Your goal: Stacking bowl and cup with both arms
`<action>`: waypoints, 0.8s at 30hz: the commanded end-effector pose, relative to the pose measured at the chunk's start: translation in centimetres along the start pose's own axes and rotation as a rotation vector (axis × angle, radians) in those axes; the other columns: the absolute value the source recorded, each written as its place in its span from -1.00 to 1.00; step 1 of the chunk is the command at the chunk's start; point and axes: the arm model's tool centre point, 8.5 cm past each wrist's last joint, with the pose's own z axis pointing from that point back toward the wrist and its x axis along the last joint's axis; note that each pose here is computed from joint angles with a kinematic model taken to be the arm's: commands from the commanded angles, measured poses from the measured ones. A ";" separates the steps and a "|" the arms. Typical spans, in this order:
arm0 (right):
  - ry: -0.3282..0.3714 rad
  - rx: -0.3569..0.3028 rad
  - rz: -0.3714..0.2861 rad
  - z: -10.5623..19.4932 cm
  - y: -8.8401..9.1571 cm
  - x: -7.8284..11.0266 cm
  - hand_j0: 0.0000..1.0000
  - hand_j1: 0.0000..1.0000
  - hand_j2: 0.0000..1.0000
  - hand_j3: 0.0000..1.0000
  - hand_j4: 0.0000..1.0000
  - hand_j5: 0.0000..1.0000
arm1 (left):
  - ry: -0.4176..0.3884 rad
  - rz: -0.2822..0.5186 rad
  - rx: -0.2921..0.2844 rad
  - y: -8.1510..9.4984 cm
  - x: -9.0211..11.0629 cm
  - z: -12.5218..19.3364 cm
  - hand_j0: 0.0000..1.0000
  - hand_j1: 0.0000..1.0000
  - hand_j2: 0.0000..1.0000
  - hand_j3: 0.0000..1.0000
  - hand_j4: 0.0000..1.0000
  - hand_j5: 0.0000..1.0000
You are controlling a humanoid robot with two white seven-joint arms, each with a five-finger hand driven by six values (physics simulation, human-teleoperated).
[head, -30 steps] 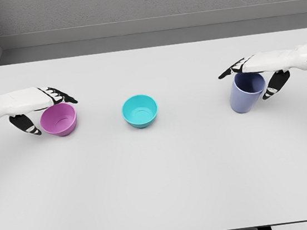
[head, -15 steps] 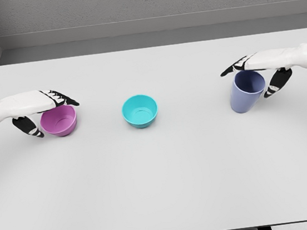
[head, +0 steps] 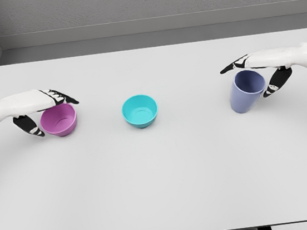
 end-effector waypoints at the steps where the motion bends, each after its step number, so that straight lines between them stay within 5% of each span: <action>1: 0.004 -0.003 -0.009 0.0 0.0 0.0 1.00 1.00 1.00 1.00 1.00 1.00 | 0.000 0.007 0.009 0.2 0.0 0.0 1.00 1.00 1.00 1.00 1.00 1.00; 24: 0.003 0.007 0.000 -0.1 0.2 0.0 1.00 1.00 1.00 1.00 1.00 1.00 | 0.011 0.041 0.005 -0.6 -0.7 -0.5 1.00 1.00 1.00 1.00 1.00 1.00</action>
